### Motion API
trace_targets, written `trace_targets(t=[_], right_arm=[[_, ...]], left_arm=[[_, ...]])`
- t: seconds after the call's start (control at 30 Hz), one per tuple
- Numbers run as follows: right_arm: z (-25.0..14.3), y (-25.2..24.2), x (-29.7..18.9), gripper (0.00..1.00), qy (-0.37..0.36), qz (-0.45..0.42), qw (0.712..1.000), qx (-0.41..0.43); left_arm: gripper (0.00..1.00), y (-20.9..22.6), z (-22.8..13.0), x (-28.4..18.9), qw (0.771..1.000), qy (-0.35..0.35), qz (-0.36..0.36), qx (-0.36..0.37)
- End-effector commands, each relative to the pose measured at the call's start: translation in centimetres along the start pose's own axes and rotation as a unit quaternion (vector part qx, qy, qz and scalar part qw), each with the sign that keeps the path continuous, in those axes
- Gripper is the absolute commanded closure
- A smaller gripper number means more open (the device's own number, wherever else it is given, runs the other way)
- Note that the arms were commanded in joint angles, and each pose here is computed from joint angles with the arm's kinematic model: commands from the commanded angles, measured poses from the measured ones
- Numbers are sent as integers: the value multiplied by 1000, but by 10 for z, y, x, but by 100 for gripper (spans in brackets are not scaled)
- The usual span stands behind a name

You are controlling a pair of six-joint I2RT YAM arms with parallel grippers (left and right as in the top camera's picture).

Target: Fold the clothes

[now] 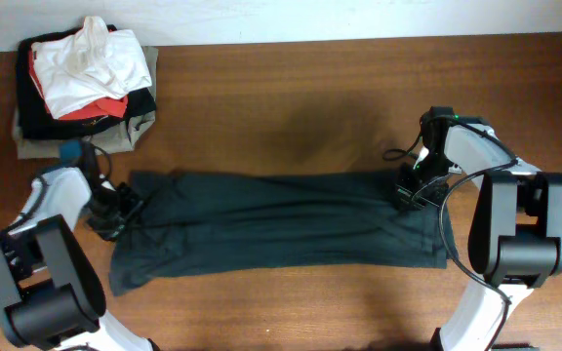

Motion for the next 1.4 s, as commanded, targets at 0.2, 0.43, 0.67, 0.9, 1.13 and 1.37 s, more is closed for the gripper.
trace_targets(t=[0.2,0.43,0.67,0.9,1.13,1.37], right_arm=[[31,-27,-98,96,-47,-123,991,18],[29,-21,-104,89,-42,-101,994,4],[24,-23,-104,24,-28,-107,994,0],[20,-24,-104,21,-20,-109,994,-3],[17,-25,-104,3,-13,-112,994,-4],[17,-25,-103,1,-8,-112,993,-34]], left_arm=[[99,-12,35,-60,999,-47,16,-7],[99,-110,-66,-51,975,-6,-11,220],[99,-131,-112,-30,956,13,3,292],[99,-107,-115,31,956,67,54,280],[99,-72,-65,50,974,63,86,200],[99,-13,5,31,992,31,91,77]])
Point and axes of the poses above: each gripper's point midway between its finger pads, its own x axis out along the fingers, its own y axis along the line the jaws close on, z = x × y, the point moved 3 cm from there along -x, back along the fingers, and after that the axes turned 4 degrees about -x, right-handed, at the moved point
